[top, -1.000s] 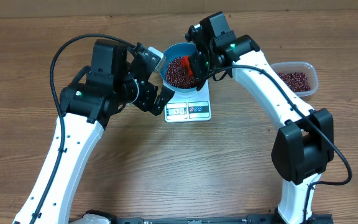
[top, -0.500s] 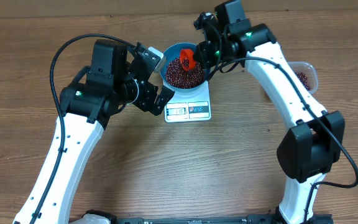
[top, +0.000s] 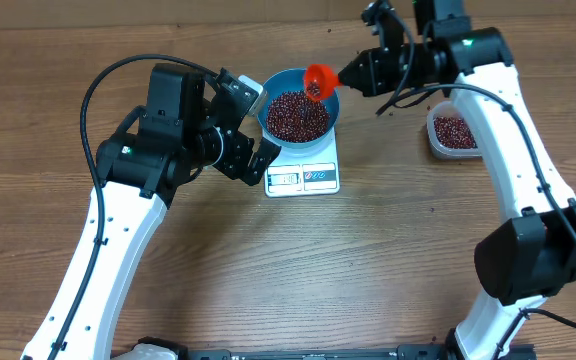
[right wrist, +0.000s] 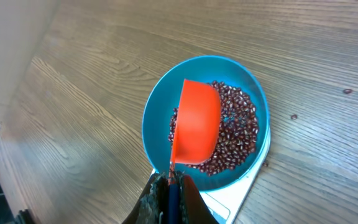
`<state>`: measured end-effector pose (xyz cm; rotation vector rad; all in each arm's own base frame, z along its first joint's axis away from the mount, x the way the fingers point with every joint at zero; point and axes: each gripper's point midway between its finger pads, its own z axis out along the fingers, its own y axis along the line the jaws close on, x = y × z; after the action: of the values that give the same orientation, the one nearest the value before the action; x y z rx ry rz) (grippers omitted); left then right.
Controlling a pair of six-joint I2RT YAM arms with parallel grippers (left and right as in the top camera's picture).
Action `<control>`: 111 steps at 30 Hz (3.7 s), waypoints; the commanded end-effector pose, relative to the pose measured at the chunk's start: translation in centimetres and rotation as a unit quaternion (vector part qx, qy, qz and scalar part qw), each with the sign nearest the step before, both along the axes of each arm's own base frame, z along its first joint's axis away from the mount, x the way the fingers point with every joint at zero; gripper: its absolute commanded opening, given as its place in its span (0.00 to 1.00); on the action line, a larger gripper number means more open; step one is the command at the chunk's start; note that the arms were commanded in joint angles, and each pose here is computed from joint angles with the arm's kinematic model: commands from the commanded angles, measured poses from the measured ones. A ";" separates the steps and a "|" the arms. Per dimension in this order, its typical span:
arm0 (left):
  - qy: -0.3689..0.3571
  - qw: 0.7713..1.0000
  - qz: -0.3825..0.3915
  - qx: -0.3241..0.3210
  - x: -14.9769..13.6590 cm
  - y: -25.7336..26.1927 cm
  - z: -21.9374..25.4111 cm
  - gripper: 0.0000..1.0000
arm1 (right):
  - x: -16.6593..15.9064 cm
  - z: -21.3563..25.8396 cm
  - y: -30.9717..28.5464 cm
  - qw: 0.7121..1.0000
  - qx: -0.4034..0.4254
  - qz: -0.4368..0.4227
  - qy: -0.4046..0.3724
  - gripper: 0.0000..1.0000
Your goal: Scoop item into bowl and weigh 150g on scale
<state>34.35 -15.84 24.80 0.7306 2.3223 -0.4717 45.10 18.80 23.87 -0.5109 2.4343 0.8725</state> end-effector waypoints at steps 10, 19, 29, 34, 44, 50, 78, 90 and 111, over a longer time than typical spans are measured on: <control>-0.013 1.000 0.008 -0.005 0.3 0.1 1.2 1.00 | -0.7 3.3 0.5 0.999 -0.004 0.004 -0.040 0.04; -0.013 1.000 0.008 -0.005 0.3 0.1 1.2 1.00 | -0.6 1.0 1.5 0.985 -0.154 -0.036 -0.074 0.04; -0.013 1.000 0.008 -0.005 0.3 0.1 1.2 1.00 | -0.4 0.9 2.1 0.974 -0.198 -0.049 -0.100 0.04; -0.013 1.000 0.008 -0.005 0.3 0.1 1.2 0.99 | -0.9 0.8 2.9 0.970 -0.214 -0.042 -0.108 0.04; -0.013 1.000 0.008 -0.005 0.3 0.1 1.2 1.00 | -0.6 1.1 3.1 0.955 -0.257 -0.029 -0.145 0.04; -0.013 1.000 0.008 -0.005 0.3 0.1 1.2 1.00 | -0.7 1.1 3.4 0.954 -0.257 -0.010 -0.154 0.04; -0.013 1.000 0.008 -0.005 0.3 0.1 1.2 1.00 | -1.4 4.3 -1.1 0.998 0.053 0.030 -0.027 0.04; -0.013 1.000 0.008 -0.005 0.3 0.1 1.2 0.99 | -1.5 5.6 -4.2 0.998 0.061 -0.001 -0.029 0.04; -0.013 1.000 0.008 -0.005 0.3 0.1 1.2 1.00 | -1.9 7.5 -9.8 0.995 0.074 -0.060 -0.035 0.04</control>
<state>34.35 -15.84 24.80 0.7305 2.3224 -0.4712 43.73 12.07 27.26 -0.3739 2.3887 1.0053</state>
